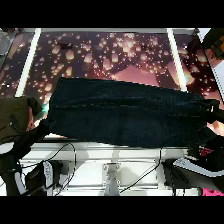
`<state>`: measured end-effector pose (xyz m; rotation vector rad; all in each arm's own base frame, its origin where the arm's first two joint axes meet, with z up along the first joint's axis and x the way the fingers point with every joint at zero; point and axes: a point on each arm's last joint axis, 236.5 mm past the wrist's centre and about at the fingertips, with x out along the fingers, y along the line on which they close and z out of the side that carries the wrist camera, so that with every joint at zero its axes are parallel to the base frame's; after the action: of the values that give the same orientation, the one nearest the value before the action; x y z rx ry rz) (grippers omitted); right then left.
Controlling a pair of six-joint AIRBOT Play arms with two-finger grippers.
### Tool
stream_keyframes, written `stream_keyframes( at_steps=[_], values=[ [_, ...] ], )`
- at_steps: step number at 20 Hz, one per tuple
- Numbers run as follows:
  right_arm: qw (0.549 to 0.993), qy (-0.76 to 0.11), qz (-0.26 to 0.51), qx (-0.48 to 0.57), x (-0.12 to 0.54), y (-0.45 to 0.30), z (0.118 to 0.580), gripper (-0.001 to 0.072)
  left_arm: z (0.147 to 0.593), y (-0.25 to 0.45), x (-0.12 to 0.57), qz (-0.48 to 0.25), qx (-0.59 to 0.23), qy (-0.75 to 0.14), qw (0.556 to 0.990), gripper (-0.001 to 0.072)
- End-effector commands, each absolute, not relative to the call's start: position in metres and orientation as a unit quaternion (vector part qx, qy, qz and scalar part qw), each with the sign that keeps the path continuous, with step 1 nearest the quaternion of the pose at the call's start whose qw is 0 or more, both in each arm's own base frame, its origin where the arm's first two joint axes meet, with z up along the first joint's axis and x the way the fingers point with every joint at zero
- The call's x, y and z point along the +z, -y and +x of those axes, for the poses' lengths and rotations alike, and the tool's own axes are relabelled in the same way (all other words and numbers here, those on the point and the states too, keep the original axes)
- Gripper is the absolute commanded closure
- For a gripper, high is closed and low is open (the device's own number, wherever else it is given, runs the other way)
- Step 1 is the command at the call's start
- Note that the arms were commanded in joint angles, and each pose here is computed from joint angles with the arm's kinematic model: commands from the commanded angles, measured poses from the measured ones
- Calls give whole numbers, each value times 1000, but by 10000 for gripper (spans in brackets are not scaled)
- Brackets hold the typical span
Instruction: Fold the clothes and pants, and hang the long-sleeved shirts on hangers.
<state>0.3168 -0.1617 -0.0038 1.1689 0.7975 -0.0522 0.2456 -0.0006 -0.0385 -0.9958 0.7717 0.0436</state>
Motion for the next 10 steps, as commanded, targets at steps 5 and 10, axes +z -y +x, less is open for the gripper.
stream_keyframes(
  at_steps=[5,10],
  values=[
    [760,-360,539,-41,-8,164,325,24,213,-7,-73,-597,135,-391,687,154],
    [767,-368,524,-35,-10,153,336,24,201,-2,-76,-611,152,-419,654,172]
  ],
)
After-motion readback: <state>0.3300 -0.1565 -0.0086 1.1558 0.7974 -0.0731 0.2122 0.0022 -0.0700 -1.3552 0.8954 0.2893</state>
